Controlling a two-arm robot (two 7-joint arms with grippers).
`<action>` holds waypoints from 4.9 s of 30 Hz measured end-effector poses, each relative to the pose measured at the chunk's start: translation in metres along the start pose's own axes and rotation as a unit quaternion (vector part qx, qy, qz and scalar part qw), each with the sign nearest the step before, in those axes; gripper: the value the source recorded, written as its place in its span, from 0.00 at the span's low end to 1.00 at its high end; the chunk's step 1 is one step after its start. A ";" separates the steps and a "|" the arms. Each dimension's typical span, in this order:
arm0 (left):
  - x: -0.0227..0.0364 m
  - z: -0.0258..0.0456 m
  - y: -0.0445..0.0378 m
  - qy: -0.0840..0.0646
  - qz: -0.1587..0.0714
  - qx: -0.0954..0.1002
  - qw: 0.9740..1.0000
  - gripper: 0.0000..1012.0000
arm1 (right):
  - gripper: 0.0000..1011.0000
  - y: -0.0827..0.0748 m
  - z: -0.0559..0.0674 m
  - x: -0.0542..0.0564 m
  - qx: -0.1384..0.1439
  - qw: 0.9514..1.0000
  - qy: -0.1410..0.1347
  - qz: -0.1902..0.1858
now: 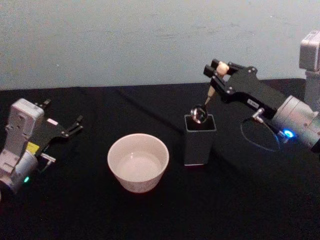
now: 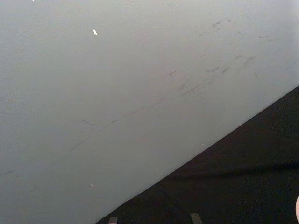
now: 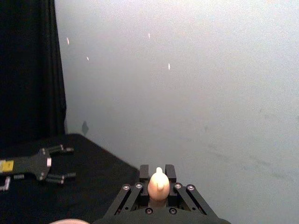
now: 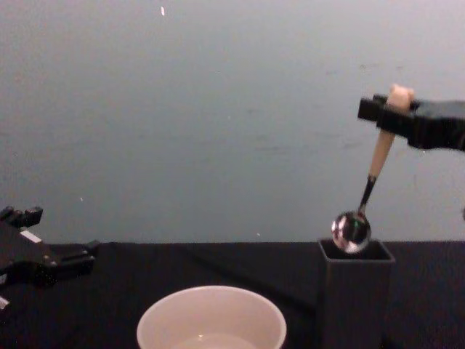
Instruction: Pick up the stirring spoon with one hand, stir inside the cup, then place it back in its original position.
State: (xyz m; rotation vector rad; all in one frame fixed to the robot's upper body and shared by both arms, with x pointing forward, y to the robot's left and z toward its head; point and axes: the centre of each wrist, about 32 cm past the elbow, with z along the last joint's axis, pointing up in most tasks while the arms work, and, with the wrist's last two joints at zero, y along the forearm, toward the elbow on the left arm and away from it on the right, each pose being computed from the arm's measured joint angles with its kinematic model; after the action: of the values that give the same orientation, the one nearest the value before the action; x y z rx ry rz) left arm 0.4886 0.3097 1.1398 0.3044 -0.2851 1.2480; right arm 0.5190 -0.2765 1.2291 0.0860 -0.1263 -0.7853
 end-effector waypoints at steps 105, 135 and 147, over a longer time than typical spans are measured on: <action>0.0000 0.0000 0.0000 0.000 0.000 0.000 1.000 0.99 | 0.21 0.082 -0.083 -0.077 -0.023 0.981 -0.013 0.194; 0.0000 0.0000 0.0000 0.000 0.000 0.000 1.000 0.99 | 0.21 0.068 -0.084 -0.053 -0.031 0.990 -0.024 0.135; 0.0000 0.0000 0.0000 0.000 0.000 0.000 1.000 0.99 | 0.21 0.044 -0.079 -0.067 -0.029 0.986 -0.001 0.163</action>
State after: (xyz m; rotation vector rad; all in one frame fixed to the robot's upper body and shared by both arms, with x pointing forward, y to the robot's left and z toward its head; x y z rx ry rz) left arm 0.4886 0.3096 1.1398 0.3045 -0.2850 1.2479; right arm 0.5145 -0.1961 1.1509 0.0088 -0.1155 -0.4626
